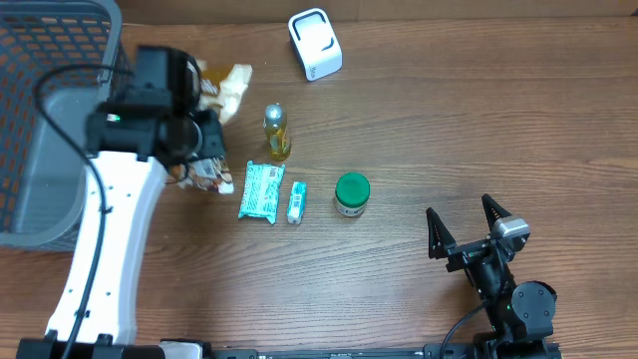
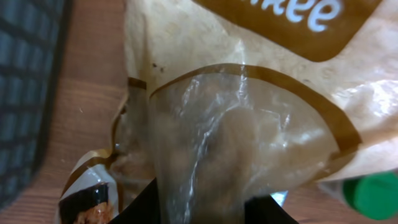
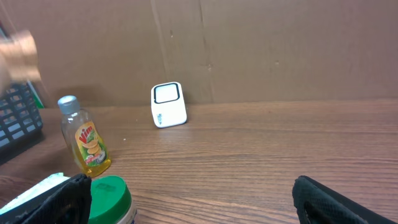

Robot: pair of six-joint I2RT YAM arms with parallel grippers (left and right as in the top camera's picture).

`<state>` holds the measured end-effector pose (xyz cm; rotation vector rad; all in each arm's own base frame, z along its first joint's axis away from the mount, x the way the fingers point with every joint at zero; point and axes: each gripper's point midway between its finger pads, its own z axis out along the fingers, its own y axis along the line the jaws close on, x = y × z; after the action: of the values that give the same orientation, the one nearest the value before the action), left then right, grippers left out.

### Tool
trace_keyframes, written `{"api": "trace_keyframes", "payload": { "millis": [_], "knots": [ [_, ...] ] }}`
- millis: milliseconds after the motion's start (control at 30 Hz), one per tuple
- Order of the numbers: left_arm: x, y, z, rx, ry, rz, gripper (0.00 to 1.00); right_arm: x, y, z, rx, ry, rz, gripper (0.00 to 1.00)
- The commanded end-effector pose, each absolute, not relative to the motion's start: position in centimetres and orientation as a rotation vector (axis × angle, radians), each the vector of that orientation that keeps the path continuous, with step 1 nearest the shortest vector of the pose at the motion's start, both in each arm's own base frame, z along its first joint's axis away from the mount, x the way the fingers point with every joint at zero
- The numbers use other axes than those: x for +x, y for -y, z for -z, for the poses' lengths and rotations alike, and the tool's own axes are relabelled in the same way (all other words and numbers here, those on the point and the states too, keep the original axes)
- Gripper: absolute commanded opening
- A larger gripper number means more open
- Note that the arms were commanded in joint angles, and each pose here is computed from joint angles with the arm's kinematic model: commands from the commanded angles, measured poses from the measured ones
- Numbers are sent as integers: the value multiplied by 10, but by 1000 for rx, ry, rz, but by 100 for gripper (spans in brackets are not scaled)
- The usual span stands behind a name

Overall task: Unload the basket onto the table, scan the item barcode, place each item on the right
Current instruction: 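Lift the snack bag out and carry it toward the table items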

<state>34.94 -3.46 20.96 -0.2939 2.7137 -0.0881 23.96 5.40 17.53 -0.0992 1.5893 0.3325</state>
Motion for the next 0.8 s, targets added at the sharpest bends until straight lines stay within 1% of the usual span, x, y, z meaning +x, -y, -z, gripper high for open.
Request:
{"api": "trace_keyframes", "payload": {
  "millis": [0,267,533,767],
  "knots": [
    [341,28,-179,-389,-2742,-2,29,240,-52,-173,-92,-1587,-324,100],
    [337,22,-124,-414,-2752,-59,26,240,-52,-173,-92,-1587,-324,100],
    [329,19,-78,-440,-2744,-69,27,240,-52,-173,-92,-1587,-324,100],
    [317,34,-48,-422,-2776,62,24,240,-52,-173,-92,-1587,-324,100]
  ]
}}
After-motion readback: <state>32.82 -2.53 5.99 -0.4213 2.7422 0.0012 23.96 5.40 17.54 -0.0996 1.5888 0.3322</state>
